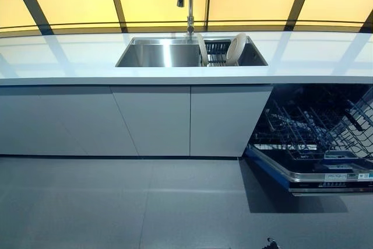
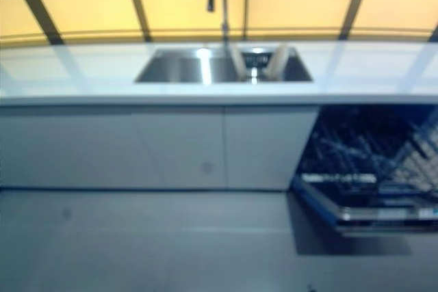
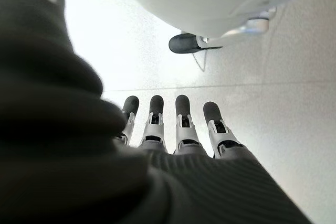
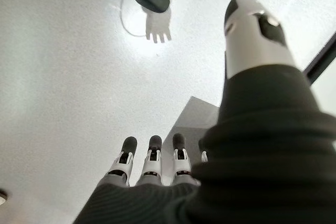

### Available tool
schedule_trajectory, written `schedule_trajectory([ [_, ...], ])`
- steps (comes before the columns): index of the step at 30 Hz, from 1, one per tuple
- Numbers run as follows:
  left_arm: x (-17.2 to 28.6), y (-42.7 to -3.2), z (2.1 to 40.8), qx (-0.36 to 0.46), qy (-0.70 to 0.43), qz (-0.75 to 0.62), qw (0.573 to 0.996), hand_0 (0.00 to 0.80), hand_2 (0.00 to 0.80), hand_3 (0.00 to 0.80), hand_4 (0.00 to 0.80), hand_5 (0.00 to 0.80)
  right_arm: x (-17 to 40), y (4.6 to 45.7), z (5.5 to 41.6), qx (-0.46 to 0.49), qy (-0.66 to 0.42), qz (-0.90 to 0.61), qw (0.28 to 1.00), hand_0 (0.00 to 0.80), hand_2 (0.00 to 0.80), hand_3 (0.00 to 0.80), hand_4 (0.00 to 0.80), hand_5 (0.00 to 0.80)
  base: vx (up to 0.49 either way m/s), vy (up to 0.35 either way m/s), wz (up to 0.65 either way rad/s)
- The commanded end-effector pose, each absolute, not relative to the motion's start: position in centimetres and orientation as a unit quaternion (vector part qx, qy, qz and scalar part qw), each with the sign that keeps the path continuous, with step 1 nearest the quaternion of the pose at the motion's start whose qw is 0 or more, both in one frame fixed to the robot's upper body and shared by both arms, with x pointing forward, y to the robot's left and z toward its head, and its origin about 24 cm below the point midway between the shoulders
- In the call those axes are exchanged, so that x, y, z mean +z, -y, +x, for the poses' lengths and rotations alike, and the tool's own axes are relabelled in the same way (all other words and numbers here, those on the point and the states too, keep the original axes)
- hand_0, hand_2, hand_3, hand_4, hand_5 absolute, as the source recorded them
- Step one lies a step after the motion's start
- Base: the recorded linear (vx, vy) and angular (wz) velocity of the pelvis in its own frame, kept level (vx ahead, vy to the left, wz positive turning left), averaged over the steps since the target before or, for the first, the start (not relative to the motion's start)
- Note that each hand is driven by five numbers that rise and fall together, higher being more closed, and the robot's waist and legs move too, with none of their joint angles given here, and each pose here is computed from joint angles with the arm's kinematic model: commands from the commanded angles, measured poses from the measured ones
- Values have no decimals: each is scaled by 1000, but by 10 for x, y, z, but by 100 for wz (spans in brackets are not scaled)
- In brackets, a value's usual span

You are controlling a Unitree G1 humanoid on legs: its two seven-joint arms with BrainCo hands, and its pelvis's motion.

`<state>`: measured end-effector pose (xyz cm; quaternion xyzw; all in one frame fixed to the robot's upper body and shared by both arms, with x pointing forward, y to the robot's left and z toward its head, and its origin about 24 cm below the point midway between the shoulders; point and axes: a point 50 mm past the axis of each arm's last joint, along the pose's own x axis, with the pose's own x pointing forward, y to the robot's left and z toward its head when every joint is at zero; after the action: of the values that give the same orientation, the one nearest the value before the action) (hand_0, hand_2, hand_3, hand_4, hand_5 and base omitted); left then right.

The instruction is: Take plates into dishwasher

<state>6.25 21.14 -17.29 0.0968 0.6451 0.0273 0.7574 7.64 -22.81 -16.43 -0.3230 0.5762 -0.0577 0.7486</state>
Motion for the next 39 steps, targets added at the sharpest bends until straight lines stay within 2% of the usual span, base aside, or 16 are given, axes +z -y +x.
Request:
schedule_trajectory([
  [1, -175, -189, 74, 21, -639, 78, 765, 0, 0, 0, 0, 0, -164, 223, 86, -42, -571, -337, 748, 0, 0, 0, 0, 0, 0, 0, 0],
  [12, -175, -192, 70, 0, -658, 85, 748, 0, 0, 0, 0, 0, -166, 216, 89, -9, -582, -310, 752, 0, 0, 0, 0, 0, 2, -10, 0],
  [27, -173, -191, 84, 6, -643, 97, 759, 0, 0, 0, 0, 0, -166, 217, 93, -13, -603, -272, 750, 0, 0, 0, 0, 0, 7, -33, 0],
  [39, -173, -202, 72, 68, -665, 61, 742, 0, 0, 0, 0, 0, -165, 223, 91, 2, -609, -288, 739, 0, 0, 0, 0, 0, 60, -102, 1],
])
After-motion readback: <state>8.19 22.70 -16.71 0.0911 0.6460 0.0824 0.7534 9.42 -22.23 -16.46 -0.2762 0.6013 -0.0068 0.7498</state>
